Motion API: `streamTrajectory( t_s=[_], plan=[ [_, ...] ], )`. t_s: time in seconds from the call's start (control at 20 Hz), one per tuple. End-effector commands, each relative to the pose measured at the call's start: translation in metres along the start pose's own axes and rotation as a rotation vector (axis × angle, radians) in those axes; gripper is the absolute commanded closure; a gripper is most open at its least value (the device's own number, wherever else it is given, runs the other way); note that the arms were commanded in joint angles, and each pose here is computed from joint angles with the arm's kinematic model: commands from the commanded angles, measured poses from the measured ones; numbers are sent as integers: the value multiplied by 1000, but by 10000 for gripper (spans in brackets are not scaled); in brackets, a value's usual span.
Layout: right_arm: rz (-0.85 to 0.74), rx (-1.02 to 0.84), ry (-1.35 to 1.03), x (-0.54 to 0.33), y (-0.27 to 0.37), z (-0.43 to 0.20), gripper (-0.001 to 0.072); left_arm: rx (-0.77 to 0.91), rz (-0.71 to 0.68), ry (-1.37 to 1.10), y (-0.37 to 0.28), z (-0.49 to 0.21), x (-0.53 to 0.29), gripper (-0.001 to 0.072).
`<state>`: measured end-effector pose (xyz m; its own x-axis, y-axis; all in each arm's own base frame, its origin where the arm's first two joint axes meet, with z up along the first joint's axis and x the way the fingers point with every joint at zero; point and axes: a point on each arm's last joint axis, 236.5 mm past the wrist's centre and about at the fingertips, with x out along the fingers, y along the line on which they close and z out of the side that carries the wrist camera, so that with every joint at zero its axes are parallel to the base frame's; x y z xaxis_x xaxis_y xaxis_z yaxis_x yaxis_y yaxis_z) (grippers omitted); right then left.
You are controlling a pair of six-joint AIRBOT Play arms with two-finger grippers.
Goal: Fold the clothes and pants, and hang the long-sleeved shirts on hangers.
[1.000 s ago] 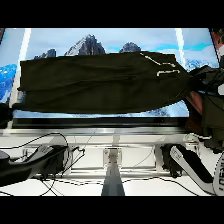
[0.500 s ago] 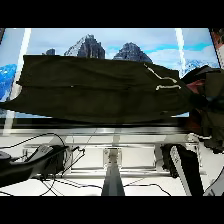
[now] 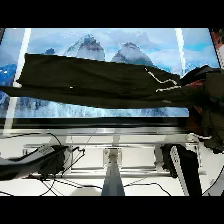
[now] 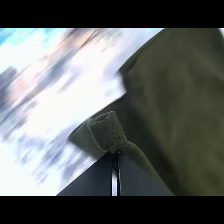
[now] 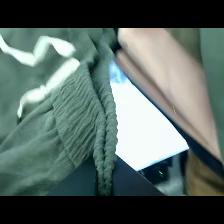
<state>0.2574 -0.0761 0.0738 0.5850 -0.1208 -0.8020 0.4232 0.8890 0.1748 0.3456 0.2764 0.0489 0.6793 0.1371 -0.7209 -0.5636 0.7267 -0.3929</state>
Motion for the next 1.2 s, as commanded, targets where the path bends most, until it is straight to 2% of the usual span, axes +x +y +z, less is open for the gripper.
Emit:
streamTrajectory(
  t_s=[0.0,0.2,0.35,0.6,0.8,0.85,0.9,0.95,1.0,1.15],
  plan=[
    [16,96,-74,36,2,34,677,18,4,33,-40,27,45,693],
    [67,260,-90,77,12,72,677,104,-71,68,-101,36,102,693],
    [94,322,-126,111,17,109,677,0,-94,69,-119,39,141,691],
    [134,448,-82,176,24,129,676,-26,-145,-21,-145,55,174,691],
    [164,484,-197,196,31,155,676,-54,-173,-144,-161,80,173,688],
    [170,453,-226,198,38,159,619,-48,-175,-148,-164,80,174,536],
    [174,402,-247,197,46,162,388,-37,-177,-146,-166,79,174,104],
    [178,334,-265,196,55,164,88,-39,-181,-139,-168,77,174,-9],
    [185,296,-266,196,63,163,2,-35,-184,-122,-170,73,173,-7],
    [200,245,-247,193,77,157,15,-20,-188,-74,-170,67,160,-4]
  ],
)
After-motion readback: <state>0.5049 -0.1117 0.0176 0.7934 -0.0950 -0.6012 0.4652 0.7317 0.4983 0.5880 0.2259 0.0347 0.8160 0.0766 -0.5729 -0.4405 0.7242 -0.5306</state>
